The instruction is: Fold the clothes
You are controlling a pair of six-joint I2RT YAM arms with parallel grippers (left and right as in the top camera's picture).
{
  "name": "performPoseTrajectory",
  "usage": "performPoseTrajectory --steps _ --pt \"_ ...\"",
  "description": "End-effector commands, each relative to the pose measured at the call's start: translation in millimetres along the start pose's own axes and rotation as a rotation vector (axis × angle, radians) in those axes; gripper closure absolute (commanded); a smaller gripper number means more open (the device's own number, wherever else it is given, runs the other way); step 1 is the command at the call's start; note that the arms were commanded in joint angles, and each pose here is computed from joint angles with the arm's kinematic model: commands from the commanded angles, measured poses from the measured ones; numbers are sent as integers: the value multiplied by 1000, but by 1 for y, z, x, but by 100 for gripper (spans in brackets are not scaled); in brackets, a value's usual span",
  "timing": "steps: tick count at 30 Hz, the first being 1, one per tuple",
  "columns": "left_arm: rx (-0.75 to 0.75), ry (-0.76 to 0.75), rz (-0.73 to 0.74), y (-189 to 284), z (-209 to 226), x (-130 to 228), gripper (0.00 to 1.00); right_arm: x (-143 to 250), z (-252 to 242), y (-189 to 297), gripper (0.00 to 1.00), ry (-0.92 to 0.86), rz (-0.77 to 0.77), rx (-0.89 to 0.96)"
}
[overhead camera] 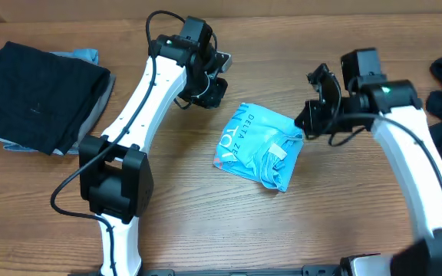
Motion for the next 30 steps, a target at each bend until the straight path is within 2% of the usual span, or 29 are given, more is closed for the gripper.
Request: performPoseTrajectory --steps 1,7,9,14,17,22,27,30 --pt "93 -27 7 -27 -3 -1 96 22 27 0 96 109 84 -36" --pt "241 -25 22 -62 -14 -4 96 46 42 -28 96 220 176 -58" --pt "245 -39 33 -72 -20 -4 96 48 41 -40 96 229 166 -88" --pt "213 -77 72 -90 -33 1 96 65 44 -75 96 269 162 -318" --pt "178 -94 83 -94 -36 2 96 78 40 -87 96 270 193 -364" --pt "166 -102 86 -95 -37 2 96 92 28 -103 96 255 215 -350" --pt "142 -109 90 -96 -34 3 96 98 5 -113 96 208 233 -183" --pt "113 -109 98 -97 -31 4 96 103 -1 -116 96 195 243 -153"
Point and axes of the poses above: each gripper's point midway between its finger pads, its own y axis back along the fingers, its own z axis along the line the jaws close on, x = y × z, the point moved 5 cm from there along y, back along the fingers, and after that the axes turned 4 degrees about -y, right-handed, at the moved point
